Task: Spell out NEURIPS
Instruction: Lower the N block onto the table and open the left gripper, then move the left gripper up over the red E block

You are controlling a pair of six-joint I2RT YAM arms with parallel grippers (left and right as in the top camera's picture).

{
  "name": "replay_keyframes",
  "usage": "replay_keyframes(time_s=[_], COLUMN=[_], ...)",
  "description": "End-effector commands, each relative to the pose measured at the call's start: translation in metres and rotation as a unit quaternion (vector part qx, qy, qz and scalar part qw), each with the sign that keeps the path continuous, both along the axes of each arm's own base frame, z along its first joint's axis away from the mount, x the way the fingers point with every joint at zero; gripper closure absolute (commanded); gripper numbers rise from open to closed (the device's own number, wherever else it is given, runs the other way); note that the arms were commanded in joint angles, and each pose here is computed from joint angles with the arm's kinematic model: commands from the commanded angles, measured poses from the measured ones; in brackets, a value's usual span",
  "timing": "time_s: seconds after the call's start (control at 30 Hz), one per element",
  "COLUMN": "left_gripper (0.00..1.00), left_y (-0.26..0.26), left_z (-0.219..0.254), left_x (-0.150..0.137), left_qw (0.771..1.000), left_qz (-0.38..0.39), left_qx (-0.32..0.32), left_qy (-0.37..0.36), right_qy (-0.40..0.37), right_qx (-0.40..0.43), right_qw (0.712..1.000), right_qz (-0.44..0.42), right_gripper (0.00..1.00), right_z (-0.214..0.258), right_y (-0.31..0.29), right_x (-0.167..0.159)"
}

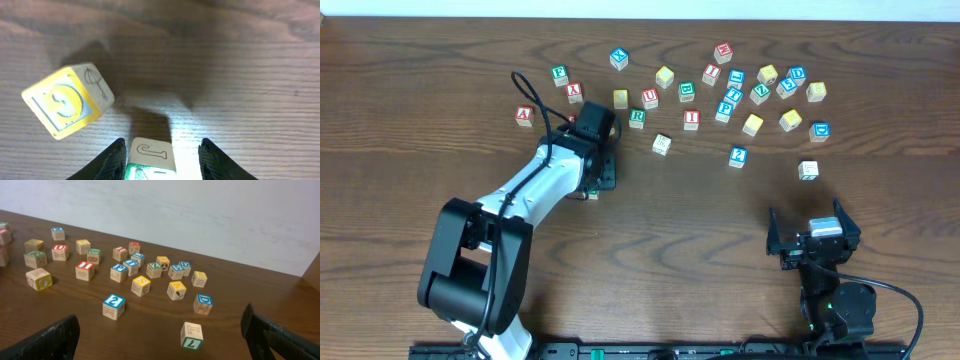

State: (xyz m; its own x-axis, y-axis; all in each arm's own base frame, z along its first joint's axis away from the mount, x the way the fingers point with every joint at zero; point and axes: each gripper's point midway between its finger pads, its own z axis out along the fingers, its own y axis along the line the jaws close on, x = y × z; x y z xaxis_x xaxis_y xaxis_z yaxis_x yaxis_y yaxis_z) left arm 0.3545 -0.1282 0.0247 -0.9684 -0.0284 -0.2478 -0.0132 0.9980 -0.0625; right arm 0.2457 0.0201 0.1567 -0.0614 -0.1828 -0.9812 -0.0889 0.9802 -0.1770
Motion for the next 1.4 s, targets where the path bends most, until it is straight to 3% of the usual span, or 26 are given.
replay_keyframes(time_s=[0.0, 0.23, 0.7, 1.1, 1.37], left_gripper=[0.53, 0.53, 0.53, 0.5, 0.48], left_y=[-0.003, 0.004, 0.018, 0.051, 0.049], left_z=[0.022, 0.06, 0.169, 0.178, 0.144], left_x=[0.015, 0.028, 0.066, 0.093, 0.112], left_qw=[1.0, 0.998, 0.979, 0.975, 0.983], left_qz=[-0.013, -0.009, -0.013, 0.017, 0.015], left_qx=[0.002, 0.03, 0.061, 0.035, 0.026], left_qy=[-0.026, -0.049, -0.193, -0.22, -0.181], right_qy=[0.0, 0.0, 0.0, 0.0, 0.0], right_qx=[-0.003, -0.003, -0.003, -0.003, -0.003], right_qw=[1.0, 1.0, 1.0, 1.0, 1.0], right_qz=[-0.004, -0.004, -0.004, -0.004, -0.004], right_gripper=[0.01, 0.01, 0.01, 0.01, 0.01], right_z=[-0.001, -0.001, -0.001, -0.001, -0.001], right_y=[-0.002, -0.002, -0.002, -0.002, -0.002], right_x=[0.0, 0.0, 0.0, 0.0, 0.0])
